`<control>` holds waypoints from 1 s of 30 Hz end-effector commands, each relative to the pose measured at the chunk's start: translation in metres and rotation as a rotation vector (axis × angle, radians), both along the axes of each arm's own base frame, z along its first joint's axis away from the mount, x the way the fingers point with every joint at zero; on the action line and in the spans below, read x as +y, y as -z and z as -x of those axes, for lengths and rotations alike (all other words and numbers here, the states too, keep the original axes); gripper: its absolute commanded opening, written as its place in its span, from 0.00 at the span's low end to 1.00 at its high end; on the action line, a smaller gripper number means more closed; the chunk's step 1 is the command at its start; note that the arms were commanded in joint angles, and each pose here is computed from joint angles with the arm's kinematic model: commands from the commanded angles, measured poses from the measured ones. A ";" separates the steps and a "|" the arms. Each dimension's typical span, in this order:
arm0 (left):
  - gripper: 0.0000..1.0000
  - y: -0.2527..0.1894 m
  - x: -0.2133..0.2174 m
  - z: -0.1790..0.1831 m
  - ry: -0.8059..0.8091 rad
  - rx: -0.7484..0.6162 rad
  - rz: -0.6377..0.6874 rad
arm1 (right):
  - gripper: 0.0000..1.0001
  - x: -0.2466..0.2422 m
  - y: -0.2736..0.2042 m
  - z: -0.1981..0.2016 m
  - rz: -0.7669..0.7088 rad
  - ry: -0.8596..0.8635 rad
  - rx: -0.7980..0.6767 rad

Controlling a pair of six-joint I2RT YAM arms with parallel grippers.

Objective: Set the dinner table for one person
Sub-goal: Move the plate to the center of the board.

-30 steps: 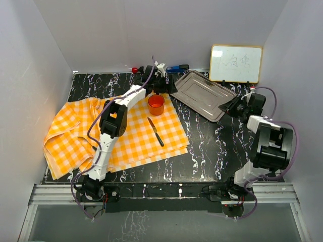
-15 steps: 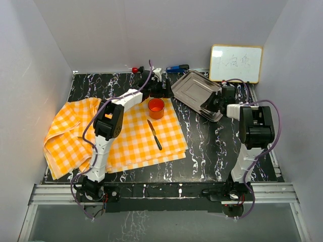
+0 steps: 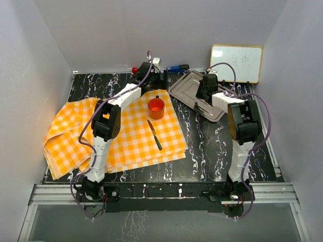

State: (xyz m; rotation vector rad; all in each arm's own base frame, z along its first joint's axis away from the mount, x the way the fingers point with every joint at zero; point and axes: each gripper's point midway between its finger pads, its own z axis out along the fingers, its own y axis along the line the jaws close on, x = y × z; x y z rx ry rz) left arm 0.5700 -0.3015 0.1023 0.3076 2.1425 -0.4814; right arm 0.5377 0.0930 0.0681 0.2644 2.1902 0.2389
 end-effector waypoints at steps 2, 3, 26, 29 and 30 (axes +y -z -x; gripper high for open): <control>0.90 -0.022 0.008 0.004 -0.008 -0.050 -0.030 | 0.00 -0.014 0.021 -0.014 0.080 0.049 0.033; 0.90 -0.021 0.010 0.007 -0.008 -0.048 -0.034 | 0.00 -0.013 0.023 -0.017 0.076 0.046 0.032; 0.92 -0.066 0.040 0.041 -0.045 -0.072 -0.083 | 0.00 0.019 0.091 0.116 0.061 -0.071 0.333; 0.91 -0.062 0.036 0.040 -0.035 -0.061 -0.069 | 0.00 0.025 0.090 0.132 0.054 -0.089 0.358; 0.91 -0.060 0.035 0.041 -0.031 -0.057 -0.062 | 0.00 0.027 0.089 0.137 0.051 -0.093 0.364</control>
